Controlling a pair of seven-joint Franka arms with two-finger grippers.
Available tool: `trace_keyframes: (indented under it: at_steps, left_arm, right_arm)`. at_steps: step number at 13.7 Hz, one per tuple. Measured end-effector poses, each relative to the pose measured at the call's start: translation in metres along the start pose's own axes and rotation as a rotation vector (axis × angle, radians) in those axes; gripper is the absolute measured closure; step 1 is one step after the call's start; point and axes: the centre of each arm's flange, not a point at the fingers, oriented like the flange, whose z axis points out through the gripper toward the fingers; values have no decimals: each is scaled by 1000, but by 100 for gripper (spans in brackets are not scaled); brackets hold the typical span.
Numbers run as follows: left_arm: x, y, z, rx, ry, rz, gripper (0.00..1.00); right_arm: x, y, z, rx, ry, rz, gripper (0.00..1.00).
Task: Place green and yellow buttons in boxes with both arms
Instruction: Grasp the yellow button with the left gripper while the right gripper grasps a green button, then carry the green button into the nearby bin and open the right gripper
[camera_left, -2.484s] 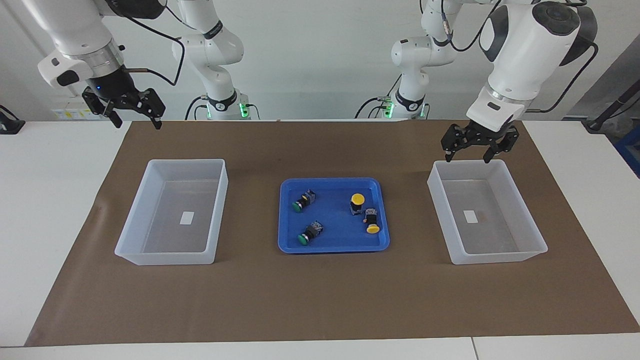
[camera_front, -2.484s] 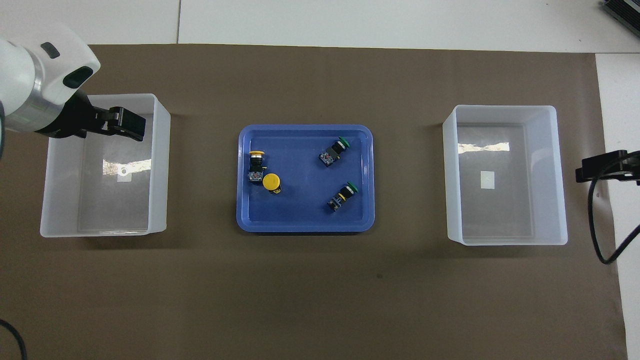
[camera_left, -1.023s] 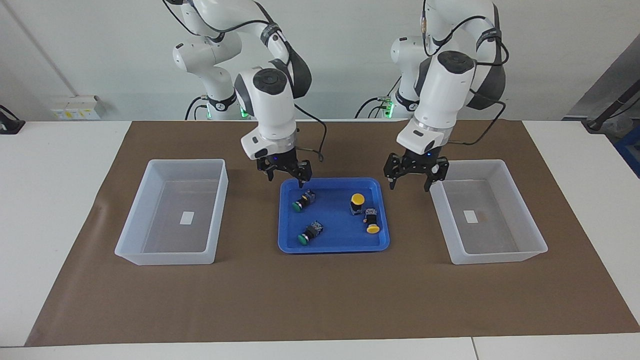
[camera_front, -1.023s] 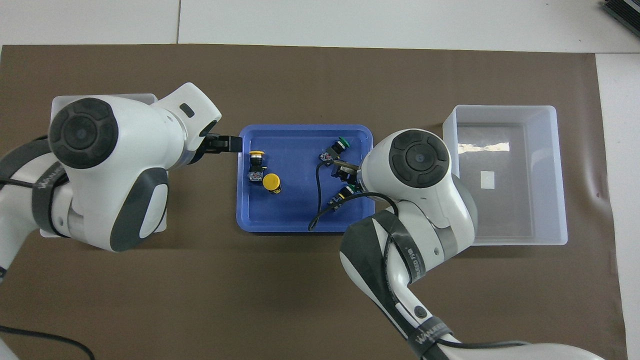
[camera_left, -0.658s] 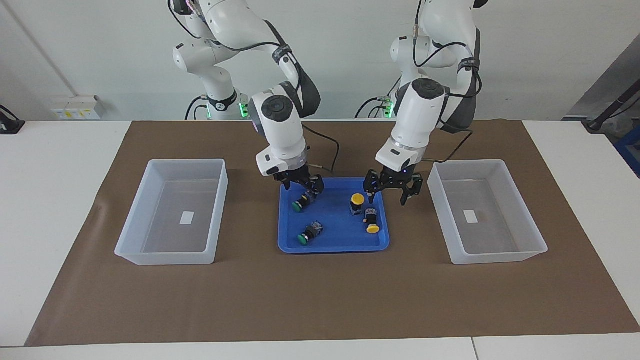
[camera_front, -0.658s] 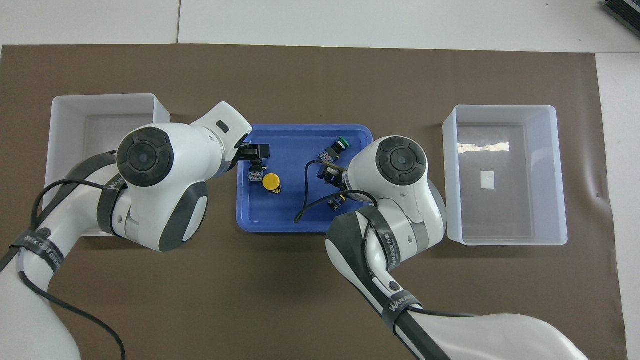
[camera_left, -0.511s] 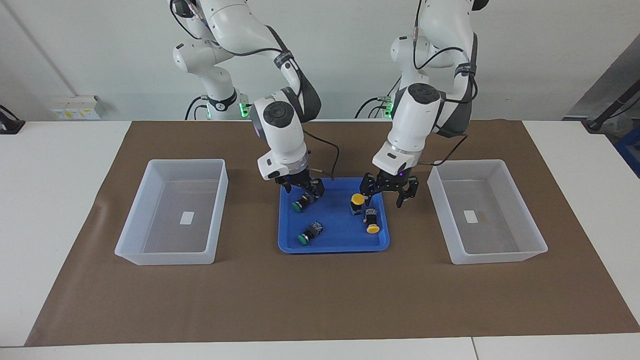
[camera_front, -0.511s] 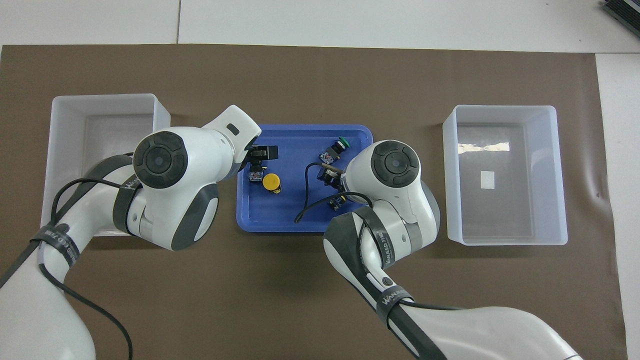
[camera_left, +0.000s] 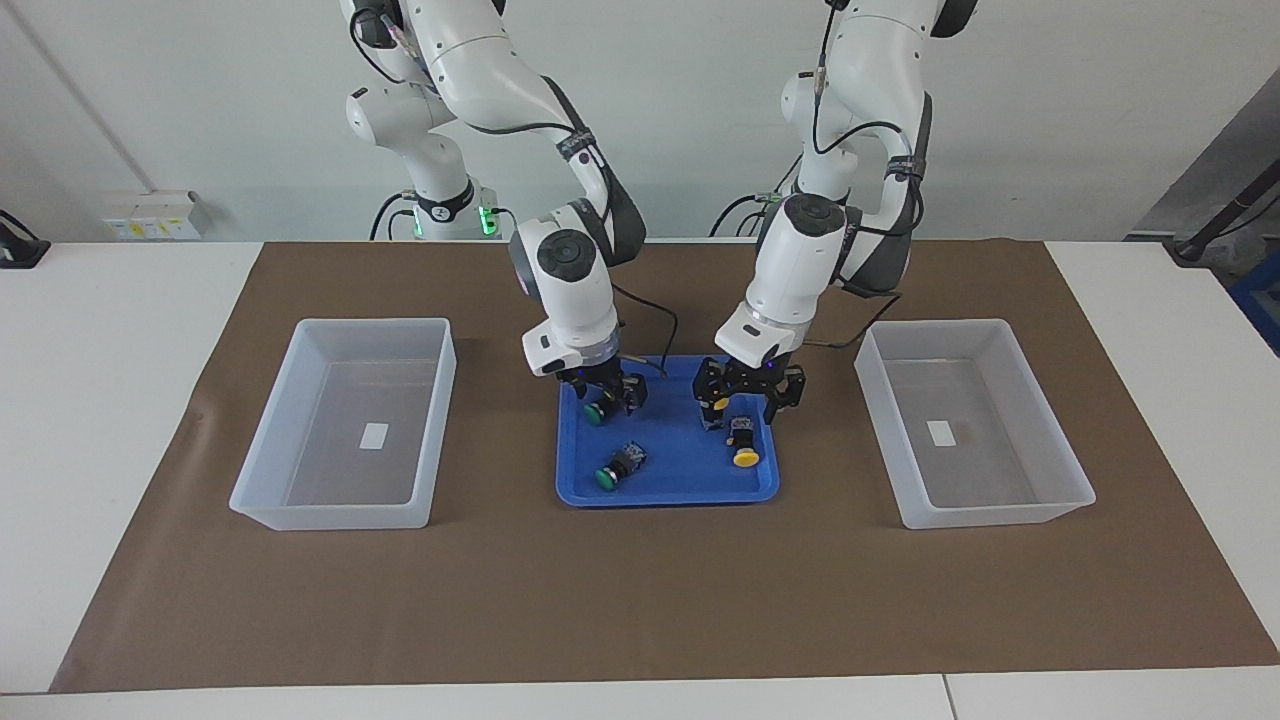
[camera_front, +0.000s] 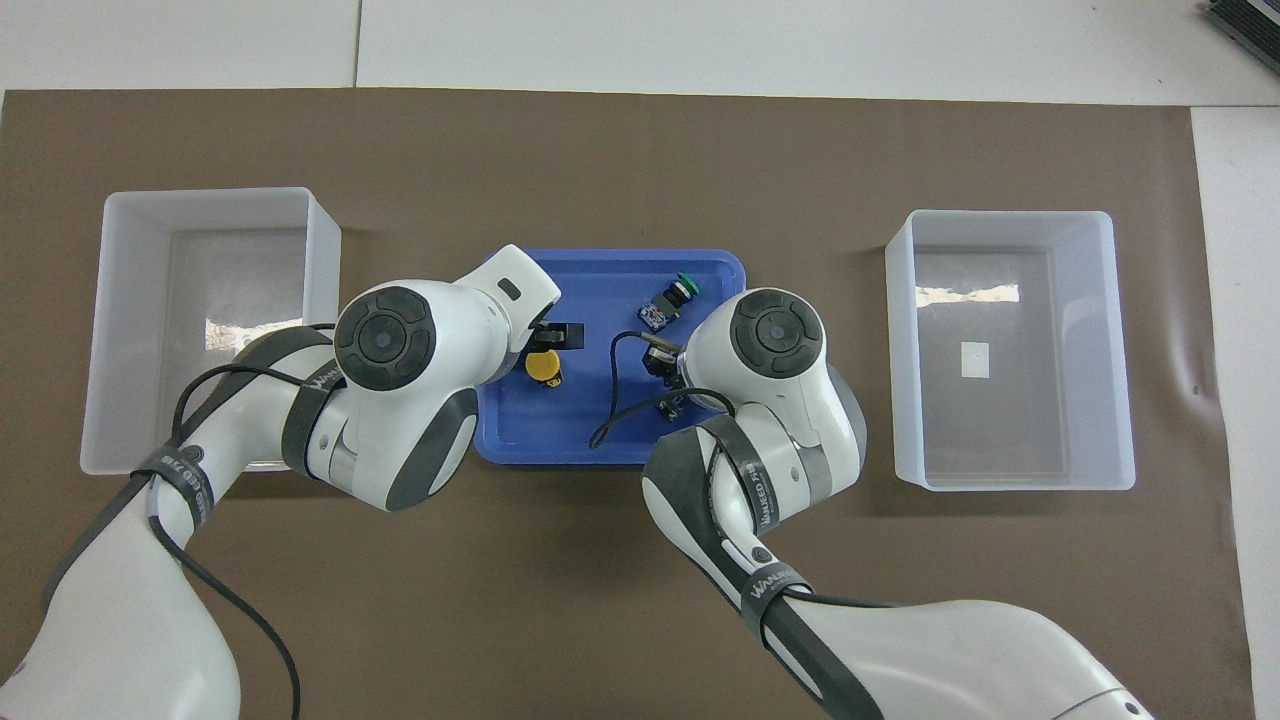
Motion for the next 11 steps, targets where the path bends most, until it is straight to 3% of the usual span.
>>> trace_keyframes:
  at_steps: [1,4,5,7,8,9,11]
  left_arm:
    - [-3,0,2,3,-7,2,0]
    - [-15,12,8,13,-42,-4,3]
    - [-18,17,9,14,-48,-9,11]
    - [-21,23,9,15,-52,-16,18]
    - [-22,23,10,15,-53,-20,27]
    - [-21,23,10,15,-53,-23,27]
    - [-21,22,10,16,-52,-27,45]
  right_arm:
    - [0,0,0,4,-5,10,67]
    - [6,0,-12,17,-8,26,68]
    - [9,1,-25,19,-14,32,68]
    - [22,9,-72,34,-21,48,68]
    - [30,19,-101,42,-25,31,68]
    - [39,35,-129,46,-26,-10,68]
    - [69,80,-169,23,3,-129,68]
